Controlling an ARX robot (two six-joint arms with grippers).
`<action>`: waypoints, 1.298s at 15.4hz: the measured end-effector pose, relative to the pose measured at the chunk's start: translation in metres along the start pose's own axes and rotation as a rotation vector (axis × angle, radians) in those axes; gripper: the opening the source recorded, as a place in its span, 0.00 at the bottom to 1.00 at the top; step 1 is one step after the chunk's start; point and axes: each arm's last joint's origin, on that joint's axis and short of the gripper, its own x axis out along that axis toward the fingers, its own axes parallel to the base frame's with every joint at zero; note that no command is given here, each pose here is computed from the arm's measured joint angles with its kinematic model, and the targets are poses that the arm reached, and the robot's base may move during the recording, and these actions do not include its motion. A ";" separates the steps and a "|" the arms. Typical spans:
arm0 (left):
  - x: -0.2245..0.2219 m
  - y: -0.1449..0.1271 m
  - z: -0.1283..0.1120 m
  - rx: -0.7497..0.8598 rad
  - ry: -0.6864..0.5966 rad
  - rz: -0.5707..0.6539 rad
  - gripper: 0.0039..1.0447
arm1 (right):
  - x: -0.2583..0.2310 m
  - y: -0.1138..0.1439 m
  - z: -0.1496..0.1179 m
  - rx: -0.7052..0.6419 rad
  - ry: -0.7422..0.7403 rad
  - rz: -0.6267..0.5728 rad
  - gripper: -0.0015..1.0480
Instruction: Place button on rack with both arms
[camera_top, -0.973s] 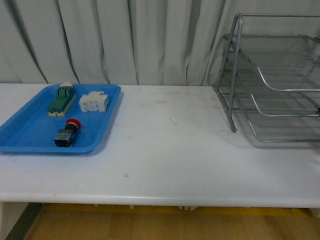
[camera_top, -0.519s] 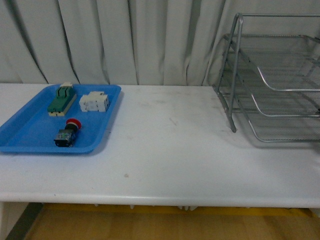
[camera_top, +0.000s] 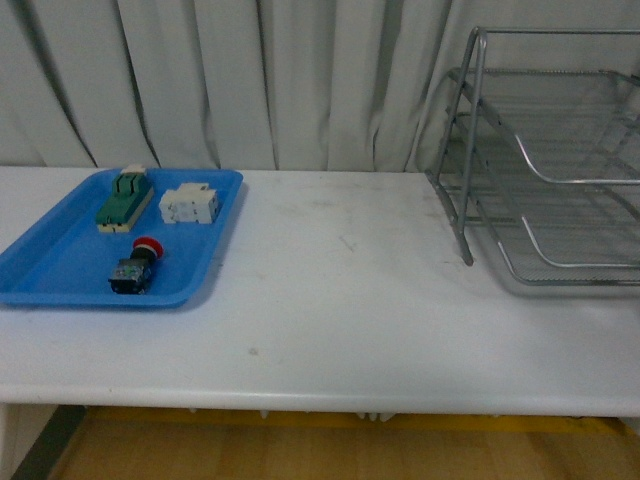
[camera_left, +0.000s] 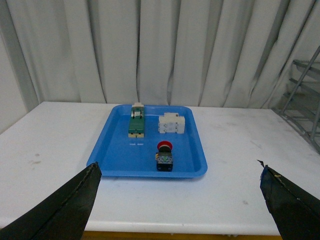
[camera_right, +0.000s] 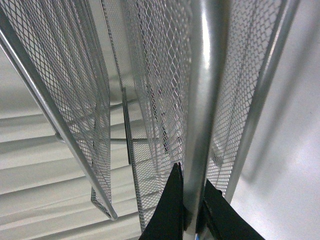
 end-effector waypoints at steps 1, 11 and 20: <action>0.000 0.000 0.000 0.000 0.000 0.000 0.94 | -0.007 -0.001 -0.003 0.007 -0.010 -0.013 0.03; 0.000 0.000 0.000 0.000 0.000 0.000 0.94 | -0.065 -0.020 -0.019 0.127 -0.048 -0.124 0.20; 0.000 0.000 0.000 0.000 0.000 0.000 0.94 | -0.108 -0.003 -0.034 0.283 -0.073 -0.140 0.94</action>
